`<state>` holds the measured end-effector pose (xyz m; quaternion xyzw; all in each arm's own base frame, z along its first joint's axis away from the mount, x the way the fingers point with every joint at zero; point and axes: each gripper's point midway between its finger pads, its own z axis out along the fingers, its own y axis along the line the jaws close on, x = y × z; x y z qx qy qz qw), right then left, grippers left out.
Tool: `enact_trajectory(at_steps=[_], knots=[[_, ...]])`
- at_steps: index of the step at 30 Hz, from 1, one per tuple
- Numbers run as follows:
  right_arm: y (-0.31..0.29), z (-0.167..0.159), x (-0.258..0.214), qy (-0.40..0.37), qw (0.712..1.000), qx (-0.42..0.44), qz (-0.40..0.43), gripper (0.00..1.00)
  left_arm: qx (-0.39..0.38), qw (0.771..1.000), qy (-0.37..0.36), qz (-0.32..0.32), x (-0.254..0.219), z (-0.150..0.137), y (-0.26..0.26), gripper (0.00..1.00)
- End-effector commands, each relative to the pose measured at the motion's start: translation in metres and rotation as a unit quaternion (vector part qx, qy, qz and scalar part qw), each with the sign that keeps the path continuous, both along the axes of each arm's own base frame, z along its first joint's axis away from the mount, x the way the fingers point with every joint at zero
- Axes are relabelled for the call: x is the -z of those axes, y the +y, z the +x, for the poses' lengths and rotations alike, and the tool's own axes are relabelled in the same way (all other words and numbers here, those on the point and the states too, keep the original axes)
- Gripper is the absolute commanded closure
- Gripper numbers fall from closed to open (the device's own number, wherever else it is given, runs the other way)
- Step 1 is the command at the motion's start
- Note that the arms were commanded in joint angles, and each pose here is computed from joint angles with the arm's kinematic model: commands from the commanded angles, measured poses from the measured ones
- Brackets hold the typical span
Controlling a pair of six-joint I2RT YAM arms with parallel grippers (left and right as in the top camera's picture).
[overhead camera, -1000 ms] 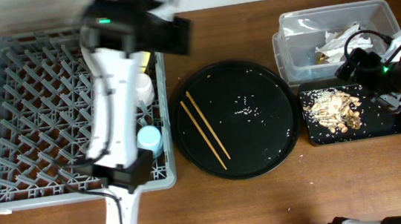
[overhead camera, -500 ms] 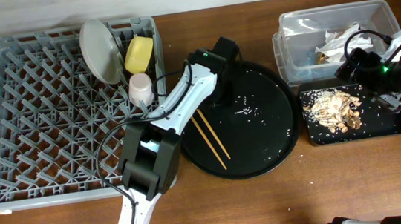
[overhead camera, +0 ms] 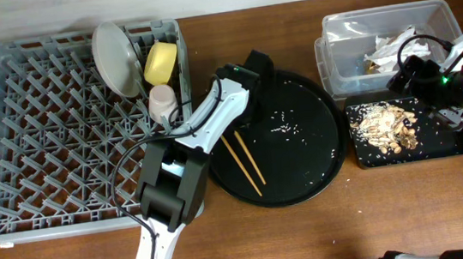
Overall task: Sort waste into correct bins and load items into the dishwasher rack
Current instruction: 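Reach the left gripper to the chopsticks on the black tray and grasp one, then carry the chopstick to the rack and insert it upright, then return the left gripper to the tray and grasp the second chopstick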
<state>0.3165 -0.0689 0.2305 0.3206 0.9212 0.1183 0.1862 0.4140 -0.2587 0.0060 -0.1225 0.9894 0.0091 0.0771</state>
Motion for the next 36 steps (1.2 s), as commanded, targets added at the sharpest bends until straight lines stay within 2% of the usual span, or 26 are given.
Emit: enact_trajectory(at_steps=[1, 3, 4, 5, 7, 8, 10, 13, 16, 20, 21, 22, 28, 30, 32, 36], knots=[[0.0, 0.0, 0.002, 0.004, 1.0, -0.003, -0.004, 0.02, -0.014, 1.0, 0.022, 0.006, 0.019, -0.011, 0.008, 0.65], [0.0, 0.0, 0.002, 0.004, 1.0, -0.003, -0.004, 0.02, -0.012, 1.0, 0.022, -0.013, 0.02, -0.01, 0.0, 0.81], [0.0, 0.0, 0.002, 0.004, 1.0, -0.003, -0.004, 0.02, -0.011, 1.0, 0.019, -0.015, 0.02, -0.009, -0.002, 0.84], [0.0, 0.0, 0.002, 0.004, 1.0, -0.003, -0.004, 0.01, -0.011, 1.0, 0.02, -0.016, 0.02, -0.009, -0.002, 0.92], [0.0, 0.0, 0.002, 0.004, 1.0, -0.003, -0.004, 0.01, -0.011, 1.0, 0.02, -0.019, 0.02, -0.009, -0.003, 0.99], [0.0, 0.0, 0.002, 0.004, 1.0, -0.003, -0.004, 0.01, -0.007, 0.999, 0.02, -0.026, 0.018, -0.008, -0.006, 0.99], [0.0, 0.0, 0.002, 0.004, 1.0, -0.003, -0.004, 0.01, 0.056, 0.998, -0.001, -0.037, -0.002, 0.005, -0.017, 0.99], [0.0, 0.0, 0.002, 0.004, 1.0, -0.003, -0.004, 0.02, 0.143, 0.987, -0.057, -0.05, -0.056, 0.024, -0.029, 0.99], [0.0, 0.0, 0.002, 0.004, 1.0, -0.003, -0.004, 0.02, 0.267, 0.952, -0.141, -0.049, -0.135, 0.033, -0.035, 0.99], [0.0, 0.0, 0.002, 0.004, 1.0, -0.003, -0.004, 0.02, 0.306, 0.93, -0.199, -0.033, -0.21, 0.028, -0.005, 0.99], [0.0, 0.0, 0.002, 0.004, 1.0, -0.003, -0.004, 0.02, 0.302, 0.931, -0.203, -0.027, -0.223, 0.027, 0.011, 0.99], [0.0, 0.0, 0.002, 0.004, 1.0, -0.003, -0.004, 0.02, 0.264, 0.945, -0.194, 0.007, -0.239, 0.024, 0.059, 0.99], [0.0, 0.0, 0.002, 0.004, 1.0, -0.003, -0.004, 0.02, 0.173, 0.977, -0.108, 0.062, -0.234, 0.013, 0.203, 0.99], [0.0, 0.0, 0.002, 0.004, 1.0, -0.003, -0.004, 0.01, 0.221, 0.969, -0.102, 0.035, -0.22, 0.018, 0.212, 0.99], [0.0, 0.0, 0.002, 0.004, 1.0, -0.003, -0.004, 0.02, 0.223, 0.97, -0.097, 0.02, -0.201, 0.023, 0.212, 0.99], [0.0, 0.0, 0.002, 0.004, 1.0, -0.003, -0.004, 0.02, 0.209, 0.973, -0.036, 0.088, -0.144, 0.024, 0.238, 0.99]])
